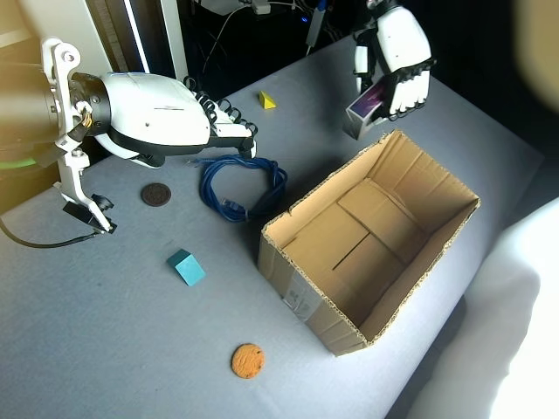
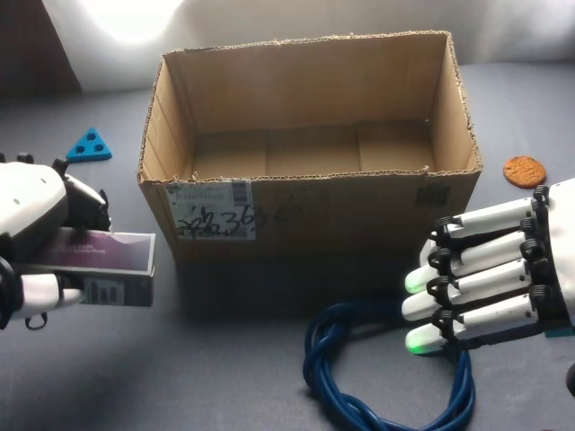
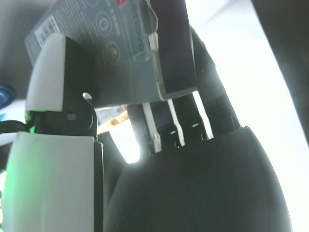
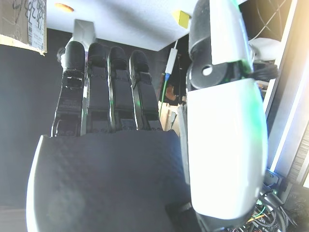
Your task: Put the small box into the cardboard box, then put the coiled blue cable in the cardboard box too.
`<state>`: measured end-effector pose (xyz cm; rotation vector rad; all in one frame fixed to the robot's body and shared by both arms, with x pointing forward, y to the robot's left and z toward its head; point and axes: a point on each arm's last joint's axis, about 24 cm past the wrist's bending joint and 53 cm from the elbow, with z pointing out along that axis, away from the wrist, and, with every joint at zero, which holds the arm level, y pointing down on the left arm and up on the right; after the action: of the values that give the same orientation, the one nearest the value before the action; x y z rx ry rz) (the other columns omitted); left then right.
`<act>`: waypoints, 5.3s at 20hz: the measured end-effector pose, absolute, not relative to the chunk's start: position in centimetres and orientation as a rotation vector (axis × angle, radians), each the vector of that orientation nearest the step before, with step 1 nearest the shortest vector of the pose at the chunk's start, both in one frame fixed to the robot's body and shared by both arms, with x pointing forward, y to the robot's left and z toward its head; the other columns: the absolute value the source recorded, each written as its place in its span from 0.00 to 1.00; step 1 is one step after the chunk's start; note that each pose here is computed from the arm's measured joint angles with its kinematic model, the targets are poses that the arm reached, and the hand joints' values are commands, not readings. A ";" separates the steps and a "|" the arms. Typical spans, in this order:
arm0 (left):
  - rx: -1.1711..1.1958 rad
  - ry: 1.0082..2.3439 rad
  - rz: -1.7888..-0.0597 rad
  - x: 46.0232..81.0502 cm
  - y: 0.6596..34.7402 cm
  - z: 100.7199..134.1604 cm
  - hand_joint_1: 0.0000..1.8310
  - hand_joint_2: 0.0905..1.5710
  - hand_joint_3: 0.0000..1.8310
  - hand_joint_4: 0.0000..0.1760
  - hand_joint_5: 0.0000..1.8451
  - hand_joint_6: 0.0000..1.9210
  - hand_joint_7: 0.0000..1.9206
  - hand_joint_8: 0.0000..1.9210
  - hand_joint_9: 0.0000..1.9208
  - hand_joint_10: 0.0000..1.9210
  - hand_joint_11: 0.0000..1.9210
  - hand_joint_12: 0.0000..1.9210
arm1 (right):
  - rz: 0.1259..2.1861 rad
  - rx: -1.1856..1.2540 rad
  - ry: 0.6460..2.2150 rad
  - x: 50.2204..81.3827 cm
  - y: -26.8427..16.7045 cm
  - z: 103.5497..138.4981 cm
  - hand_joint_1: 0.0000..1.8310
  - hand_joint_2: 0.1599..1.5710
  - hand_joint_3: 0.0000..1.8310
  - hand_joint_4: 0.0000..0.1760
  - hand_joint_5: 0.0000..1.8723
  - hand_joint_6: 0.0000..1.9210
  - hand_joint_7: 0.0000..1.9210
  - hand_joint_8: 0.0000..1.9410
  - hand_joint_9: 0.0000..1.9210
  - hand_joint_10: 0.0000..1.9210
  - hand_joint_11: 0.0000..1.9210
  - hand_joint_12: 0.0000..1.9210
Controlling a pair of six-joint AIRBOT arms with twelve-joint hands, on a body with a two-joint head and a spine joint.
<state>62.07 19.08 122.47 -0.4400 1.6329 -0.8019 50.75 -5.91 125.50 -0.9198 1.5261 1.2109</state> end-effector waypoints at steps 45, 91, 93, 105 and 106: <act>-0.156 1.389 -1.047 65.6 11.2 135.7 0.74 0.74 0.00 0.00 0.48 0.48 0.44 0.68 0.37 0.79 0.25 0.81 | 1.209 -0.925 1.525 50.7 -5.9 125.5 0.62 0.56 0.00 0.00 0.17 0.00 0.14 0.00 0.13 0.00 0.00 0.42; -0.252 1.465 -0.856 66.5 19.6 130.2 0.12 0.65 0.00 0.00 0.07 0.00 0.07 0.00 0.06 0.00 0.00 0.10 | 0.993 -1.042 1.488 53.2 -3.3 120.4 0.65 0.54 0.00 0.00 0.31 0.02 0.31 0.01 0.27 0.03 0.01 0.62; -0.248 1.496 -0.824 66.0 20.5 129.2 0.13 0.66 0.00 0.00 0.07 0.00 0.07 0.00 0.06 0.00 0.00 0.09 | 0.978 -1.050 1.512 53.5 -3.0 119.4 0.66 0.54 0.00 0.00 0.34 0.03 0.34 0.02 0.31 0.04 0.04 0.63; -0.109 1.621 -0.753 62.8 21.9 124.9 0.16 0.66 0.00 0.00 0.09 0.00 0.09 0.00 0.07 0.00 0.00 0.14 | 0.995 -1.046 1.543 54.3 -0.8 117.2 0.80 0.61 0.00 0.00 0.41 0.01 0.39 0.01 0.38 0.03 0.07 0.65; -0.088 1.628 -0.764 62.5 21.6 124.7 0.15 0.66 0.00 0.00 0.08 0.00 0.08 0.00 0.07 0.00 0.00 0.13 | 0.984 -1.043 1.553 54.6 -0.9 116.9 0.79 0.62 0.00 0.00 0.42 0.01 0.40 0.01 0.39 0.03 0.08 0.65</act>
<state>62.46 21.64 124.73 -0.0881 1.6277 -0.7639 54.59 -0.88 116.88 -1.0433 1.5535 0.9840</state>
